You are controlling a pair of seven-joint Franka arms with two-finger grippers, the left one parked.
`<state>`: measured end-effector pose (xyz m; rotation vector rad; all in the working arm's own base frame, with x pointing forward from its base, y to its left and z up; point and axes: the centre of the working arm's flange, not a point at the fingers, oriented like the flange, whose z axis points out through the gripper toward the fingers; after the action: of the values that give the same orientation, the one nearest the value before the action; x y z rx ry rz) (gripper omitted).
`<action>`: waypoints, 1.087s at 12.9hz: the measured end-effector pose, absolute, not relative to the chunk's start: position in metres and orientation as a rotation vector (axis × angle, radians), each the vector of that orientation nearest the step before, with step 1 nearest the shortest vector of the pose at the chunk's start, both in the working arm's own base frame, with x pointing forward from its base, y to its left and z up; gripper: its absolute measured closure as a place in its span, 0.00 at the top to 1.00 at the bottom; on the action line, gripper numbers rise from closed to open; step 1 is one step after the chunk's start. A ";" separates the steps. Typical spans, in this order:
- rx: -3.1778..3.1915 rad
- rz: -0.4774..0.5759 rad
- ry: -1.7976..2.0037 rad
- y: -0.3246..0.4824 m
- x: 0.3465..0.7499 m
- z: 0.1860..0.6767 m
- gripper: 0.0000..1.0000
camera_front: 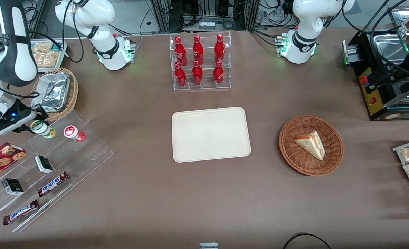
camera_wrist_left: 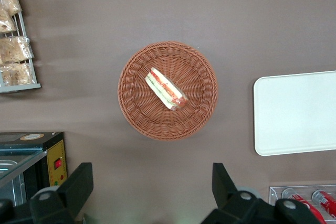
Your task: Place green gum on tray
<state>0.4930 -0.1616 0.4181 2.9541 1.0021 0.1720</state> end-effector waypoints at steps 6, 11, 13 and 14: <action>3.073 0.034 0.875 -0.031 0.528 0.510 0.59; 3.118 -0.047 0.577 0.158 0.529 0.491 0.59; 3.125 -0.049 0.427 0.226 0.533 0.480 0.59; 3.126 -0.049 0.340 0.264 0.535 0.472 0.59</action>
<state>0.5348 0.2637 0.4716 3.1260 0.3403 -0.0492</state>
